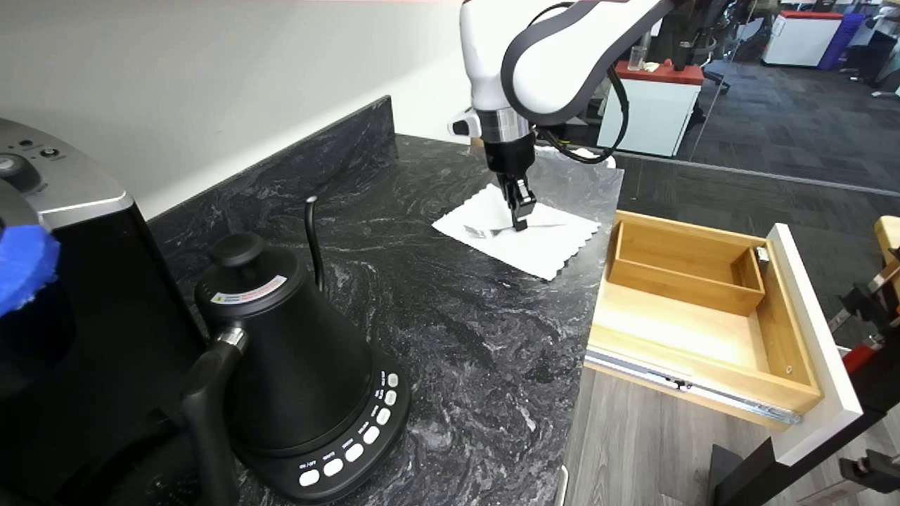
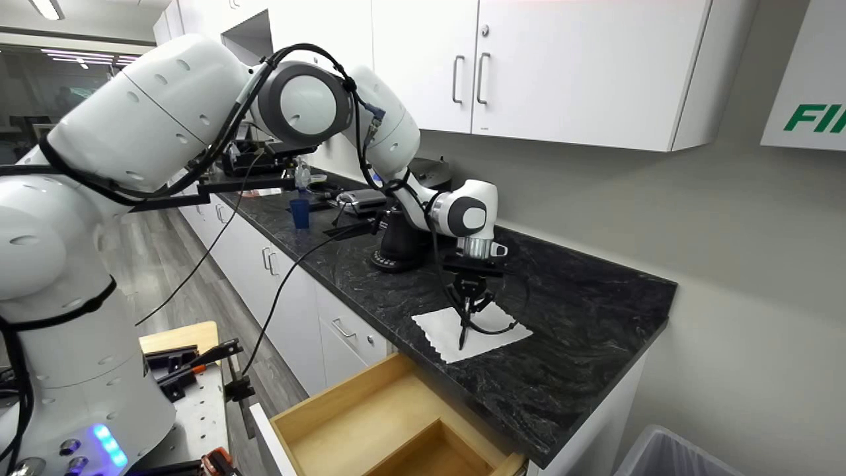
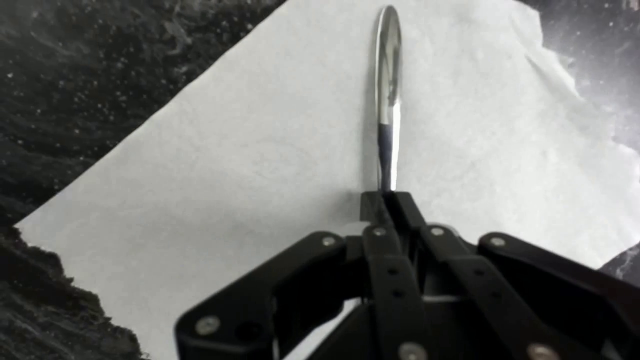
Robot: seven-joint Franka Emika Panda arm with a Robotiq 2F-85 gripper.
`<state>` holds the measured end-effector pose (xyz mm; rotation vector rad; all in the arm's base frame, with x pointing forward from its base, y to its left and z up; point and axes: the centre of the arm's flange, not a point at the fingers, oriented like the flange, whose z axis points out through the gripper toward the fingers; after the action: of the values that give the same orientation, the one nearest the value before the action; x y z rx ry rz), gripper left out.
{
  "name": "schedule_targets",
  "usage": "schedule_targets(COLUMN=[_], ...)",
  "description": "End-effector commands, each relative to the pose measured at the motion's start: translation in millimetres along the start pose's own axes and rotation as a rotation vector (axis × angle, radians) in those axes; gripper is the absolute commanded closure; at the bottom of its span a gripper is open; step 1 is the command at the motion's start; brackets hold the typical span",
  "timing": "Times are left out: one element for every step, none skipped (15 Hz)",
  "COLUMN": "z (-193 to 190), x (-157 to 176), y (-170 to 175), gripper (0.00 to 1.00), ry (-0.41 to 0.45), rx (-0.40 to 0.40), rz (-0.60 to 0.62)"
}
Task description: Remove the fork from the napkin on the countertop and place it inside the open drawer
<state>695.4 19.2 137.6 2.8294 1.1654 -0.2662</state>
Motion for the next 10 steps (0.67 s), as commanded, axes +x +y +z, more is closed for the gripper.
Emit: schedule_targets(z=[-2, -2, -3, -5, -7, -10, -14, -18, -24, -29], x=[-8, -8, -9, -10, -10, -11, -12, -12, -13, -14], y=[5, 5, 5, 5, 6, 6, 6, 5, 4, 3], gripper=[0.95, 0.95, 0.95, 0.95, 0.95, 0.95, 0.95, 0.95, 0.95, 0.95], ry=[-0.009, -0.01, -0.012, -0.013, -0.016, -0.018, -0.021, -0.024, -0.021, -0.022], rx=[0.009, 0.009, 0.006, 0.001, -0.006, -0.013, -0.021, -0.024, -0.022, -0.012], rz=[-0.013, -0.01, 0.001, 0.007, 0.017, 0.024, 0.035, 0.049, 0.071, 0.091])
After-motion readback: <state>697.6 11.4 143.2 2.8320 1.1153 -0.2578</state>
